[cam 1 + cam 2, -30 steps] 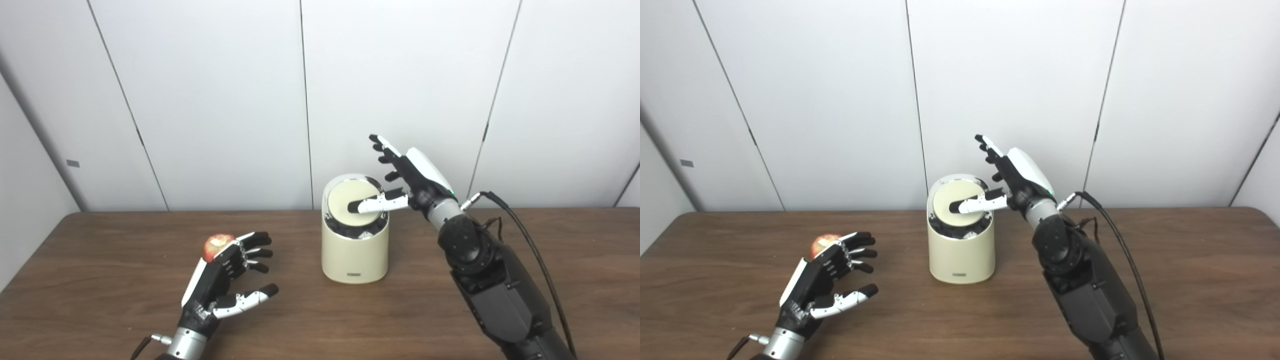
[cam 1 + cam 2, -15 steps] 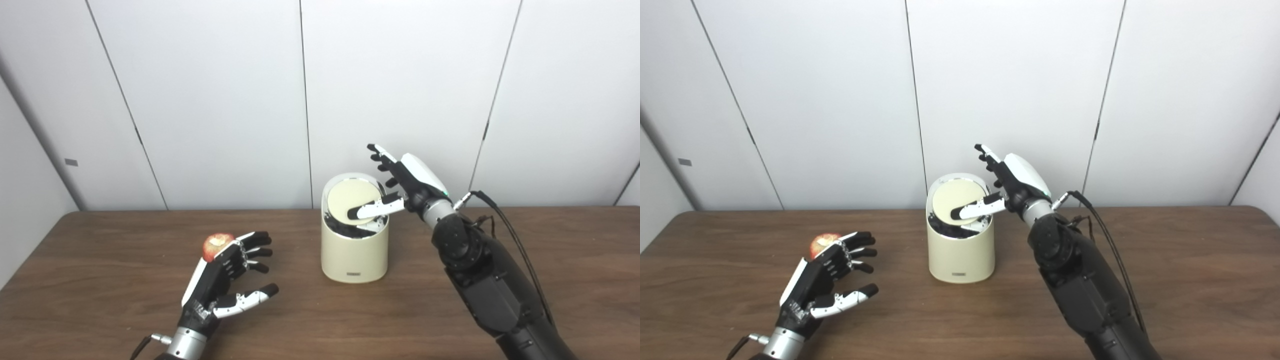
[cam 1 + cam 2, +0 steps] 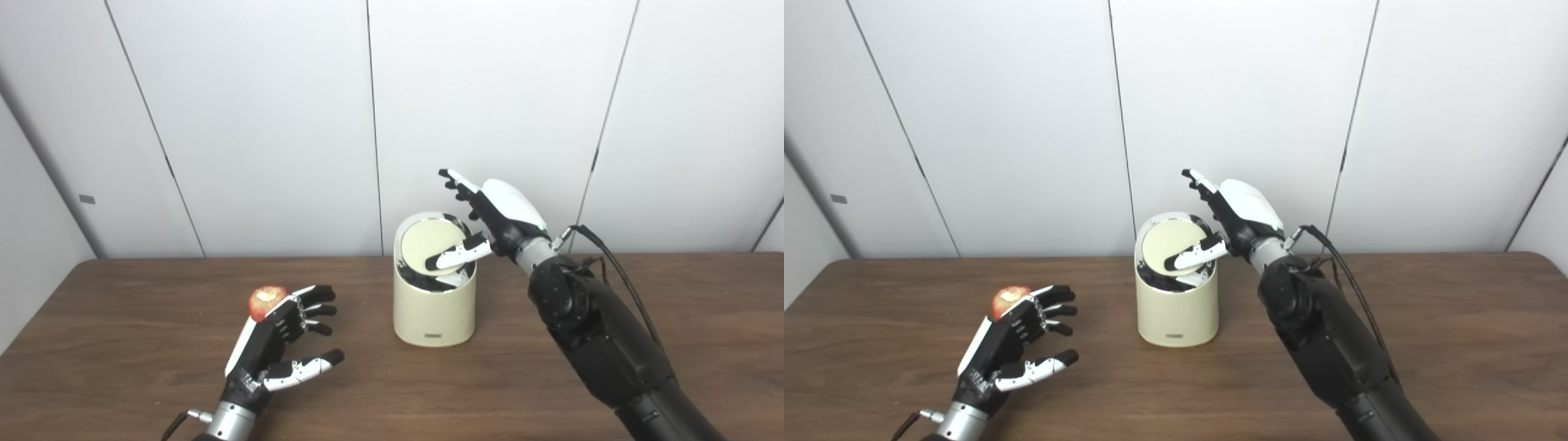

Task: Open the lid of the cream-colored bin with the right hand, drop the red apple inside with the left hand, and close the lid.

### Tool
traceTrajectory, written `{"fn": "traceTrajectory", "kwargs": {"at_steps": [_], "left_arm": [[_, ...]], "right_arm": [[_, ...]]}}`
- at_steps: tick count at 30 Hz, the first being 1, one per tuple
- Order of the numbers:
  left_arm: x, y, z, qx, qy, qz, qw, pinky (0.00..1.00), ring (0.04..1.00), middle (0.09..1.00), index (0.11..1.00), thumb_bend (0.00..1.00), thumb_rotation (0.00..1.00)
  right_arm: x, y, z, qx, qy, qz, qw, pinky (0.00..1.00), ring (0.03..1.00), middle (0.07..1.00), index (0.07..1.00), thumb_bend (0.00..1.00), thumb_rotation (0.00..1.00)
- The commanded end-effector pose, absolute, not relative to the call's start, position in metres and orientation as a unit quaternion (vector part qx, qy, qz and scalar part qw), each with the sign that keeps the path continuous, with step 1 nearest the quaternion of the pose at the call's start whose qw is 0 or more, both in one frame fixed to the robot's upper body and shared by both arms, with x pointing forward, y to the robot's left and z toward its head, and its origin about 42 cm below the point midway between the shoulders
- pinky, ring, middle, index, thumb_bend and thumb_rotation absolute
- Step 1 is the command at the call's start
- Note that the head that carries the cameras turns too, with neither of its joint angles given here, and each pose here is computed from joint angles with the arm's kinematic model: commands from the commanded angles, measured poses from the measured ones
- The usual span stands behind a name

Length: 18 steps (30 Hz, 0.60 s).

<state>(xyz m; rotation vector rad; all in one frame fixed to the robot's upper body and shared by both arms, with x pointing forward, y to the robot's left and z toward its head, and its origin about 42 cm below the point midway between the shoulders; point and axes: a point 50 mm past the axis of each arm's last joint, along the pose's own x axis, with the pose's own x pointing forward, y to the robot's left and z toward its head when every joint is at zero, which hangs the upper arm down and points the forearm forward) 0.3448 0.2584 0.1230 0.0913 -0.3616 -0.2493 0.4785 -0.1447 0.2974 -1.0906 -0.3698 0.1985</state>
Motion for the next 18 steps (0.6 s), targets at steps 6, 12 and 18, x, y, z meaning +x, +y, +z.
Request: {"fn": "traceTrajectory", "kwargs": {"at_steps": [6,12,18], "left_arm": [[0.329,0.250,0.107,0.028,-0.160,-0.119,0.980,0.61,0.747,0.806,0.809,0.66,0.00],[0.328,0.252,0.107,0.031,-0.159,-0.117,0.980,0.60,0.739,0.807,0.811,0.66,0.02],[0.330,0.252,0.106,0.030,-0.159,-0.119,0.980,0.60,0.739,0.808,0.811,0.65,0.00]], "right_arm": [[0.478,-0.150,0.311,-0.613,-0.188,0.080,0.763,0.73,0.866,0.937,0.954,0.91,0.27],[0.473,-0.148,0.315,-0.571,-0.199,0.083,0.792,0.74,0.861,0.930,0.943,0.89,0.28],[0.466,-0.153,0.330,-0.507,-0.212,0.054,0.833,0.64,0.815,0.889,0.912,0.84,0.34]]}}
